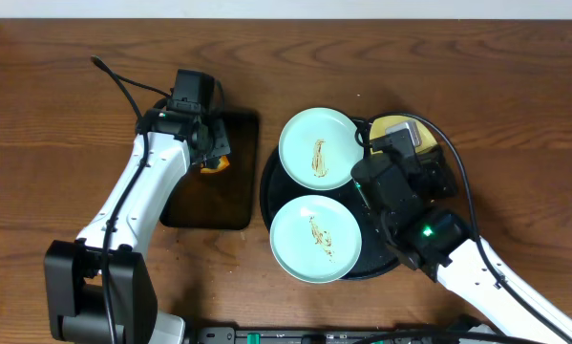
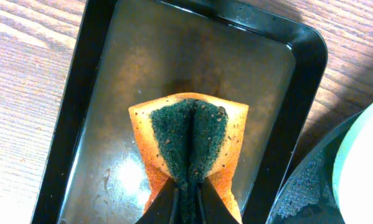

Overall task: Clean dirty plates on tray and stack at the side
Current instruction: 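Lift the yellow plate with the right gripper and place it right of the tray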

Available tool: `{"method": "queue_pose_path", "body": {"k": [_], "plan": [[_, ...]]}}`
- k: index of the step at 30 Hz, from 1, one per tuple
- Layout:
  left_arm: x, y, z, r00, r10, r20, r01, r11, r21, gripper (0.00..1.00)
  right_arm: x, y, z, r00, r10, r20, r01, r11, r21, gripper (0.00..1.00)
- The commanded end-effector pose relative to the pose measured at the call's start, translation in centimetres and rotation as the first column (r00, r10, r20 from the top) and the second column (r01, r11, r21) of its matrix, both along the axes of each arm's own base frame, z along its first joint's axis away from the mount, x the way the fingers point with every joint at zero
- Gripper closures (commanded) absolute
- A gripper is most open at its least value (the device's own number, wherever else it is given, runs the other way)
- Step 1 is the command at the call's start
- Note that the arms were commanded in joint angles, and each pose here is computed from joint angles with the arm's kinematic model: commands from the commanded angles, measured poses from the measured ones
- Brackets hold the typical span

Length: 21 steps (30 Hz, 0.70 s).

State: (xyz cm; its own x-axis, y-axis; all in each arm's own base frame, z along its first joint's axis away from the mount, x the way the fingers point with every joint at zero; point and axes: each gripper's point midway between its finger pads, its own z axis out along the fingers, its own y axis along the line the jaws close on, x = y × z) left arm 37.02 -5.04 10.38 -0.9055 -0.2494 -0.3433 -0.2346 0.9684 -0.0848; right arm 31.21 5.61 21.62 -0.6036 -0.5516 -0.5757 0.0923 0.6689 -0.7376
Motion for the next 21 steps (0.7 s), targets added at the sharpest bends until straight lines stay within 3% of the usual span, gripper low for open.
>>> {"method": "queue_pose_path", "body": {"k": [1, 9, 13, 21], "plan": [[0.1, 0.3, 0.7, 1.000, -0.007, 0.020, 0.007, 1.000, 0.008, 0.92, 0.4, -0.4, 0.8, 0.997, -0.050, 0.058, 0.046, 0.996, 0.079, 0.99], [0.1, 0.3, 0.7, 1.000, -0.007, 0.020, 0.007, 1.000, 0.008, 0.92, 1.9, -4.8, -1.5, 0.978, -0.208, 0.028, 0.186, 0.921, 0.343, 0.99], [0.1, 0.3, 0.7, 1.000, -0.007, 0.020, 0.007, 1.000, 0.008, 0.92, 2.2, -9.3, -2.6, 0.947, -0.320, -0.016, 0.294, 0.846, 0.445, 0.99], [0.1, 0.3, 0.8, 1.000, -0.007, 0.020, 0.007, 1.000, 0.008, 0.92, 0.7, -17.5, -5.2, 0.833, -0.541, -0.113, 0.466, 0.578, 0.669, 0.99]]}}
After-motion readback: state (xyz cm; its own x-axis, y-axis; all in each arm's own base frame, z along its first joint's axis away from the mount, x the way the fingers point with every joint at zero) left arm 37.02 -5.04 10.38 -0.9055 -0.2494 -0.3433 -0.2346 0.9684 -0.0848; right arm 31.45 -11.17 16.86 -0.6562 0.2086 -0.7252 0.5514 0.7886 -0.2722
